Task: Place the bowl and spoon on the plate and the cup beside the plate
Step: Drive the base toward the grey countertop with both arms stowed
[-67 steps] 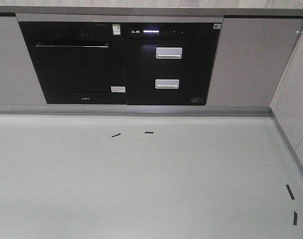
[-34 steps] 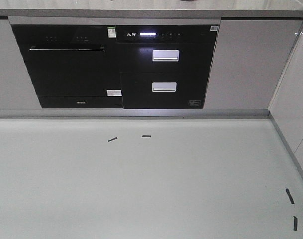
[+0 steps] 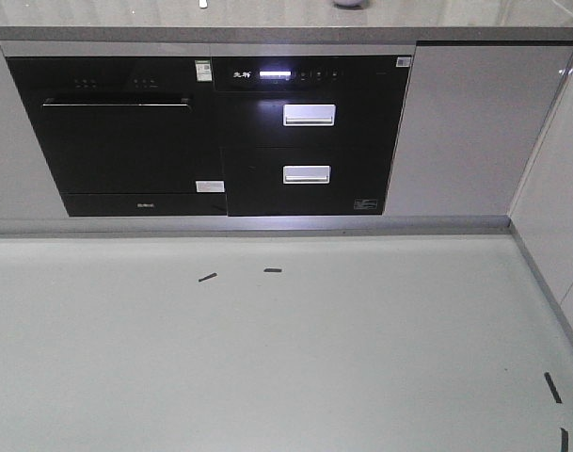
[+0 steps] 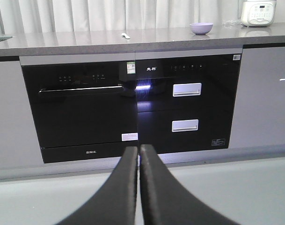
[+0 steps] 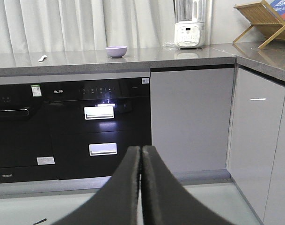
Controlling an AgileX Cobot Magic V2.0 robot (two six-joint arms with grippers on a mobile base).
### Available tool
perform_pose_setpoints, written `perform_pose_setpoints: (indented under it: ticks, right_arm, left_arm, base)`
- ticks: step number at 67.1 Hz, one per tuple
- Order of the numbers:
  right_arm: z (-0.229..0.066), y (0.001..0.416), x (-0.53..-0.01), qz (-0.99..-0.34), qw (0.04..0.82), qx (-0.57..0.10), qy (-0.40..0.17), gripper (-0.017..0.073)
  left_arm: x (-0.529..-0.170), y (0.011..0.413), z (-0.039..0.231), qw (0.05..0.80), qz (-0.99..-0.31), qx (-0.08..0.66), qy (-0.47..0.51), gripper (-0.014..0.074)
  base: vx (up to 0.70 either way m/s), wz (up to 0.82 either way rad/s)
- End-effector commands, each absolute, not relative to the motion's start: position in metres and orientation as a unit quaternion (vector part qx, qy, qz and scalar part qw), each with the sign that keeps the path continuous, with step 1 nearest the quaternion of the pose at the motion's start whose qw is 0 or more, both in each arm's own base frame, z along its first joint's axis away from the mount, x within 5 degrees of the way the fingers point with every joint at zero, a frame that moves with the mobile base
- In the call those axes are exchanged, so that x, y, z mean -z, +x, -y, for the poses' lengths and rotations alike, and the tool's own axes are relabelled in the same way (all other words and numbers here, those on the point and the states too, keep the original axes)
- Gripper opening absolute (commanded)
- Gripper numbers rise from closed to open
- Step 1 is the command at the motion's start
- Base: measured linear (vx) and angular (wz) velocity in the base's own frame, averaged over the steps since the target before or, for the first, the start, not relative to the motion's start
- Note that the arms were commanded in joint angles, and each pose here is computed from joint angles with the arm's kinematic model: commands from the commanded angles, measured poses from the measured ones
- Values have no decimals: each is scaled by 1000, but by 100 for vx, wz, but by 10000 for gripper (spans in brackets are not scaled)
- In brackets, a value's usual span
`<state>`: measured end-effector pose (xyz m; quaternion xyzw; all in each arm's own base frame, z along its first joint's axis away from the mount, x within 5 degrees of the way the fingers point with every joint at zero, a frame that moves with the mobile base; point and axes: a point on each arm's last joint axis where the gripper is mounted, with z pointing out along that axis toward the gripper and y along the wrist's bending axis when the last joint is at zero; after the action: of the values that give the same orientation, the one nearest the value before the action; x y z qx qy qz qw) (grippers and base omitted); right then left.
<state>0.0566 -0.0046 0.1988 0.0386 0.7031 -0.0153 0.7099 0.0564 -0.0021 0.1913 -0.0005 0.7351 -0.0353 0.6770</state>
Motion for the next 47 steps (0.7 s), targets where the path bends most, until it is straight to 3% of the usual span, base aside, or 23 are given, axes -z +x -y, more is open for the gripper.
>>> perform_pose_setpoints:
  ticks: [1,47]
  right_arm:
    - [4,56,-205,-674,738,18,34,-3]
    - [4,56,-205,-674,738,18,34,-3]
  left_arm:
    - [-201,55,3,711,-702,42,1,-6]
    - [-201,55,3,711,-702,42,1,-6]
  base:
    - [12,1]
    - [12,3]
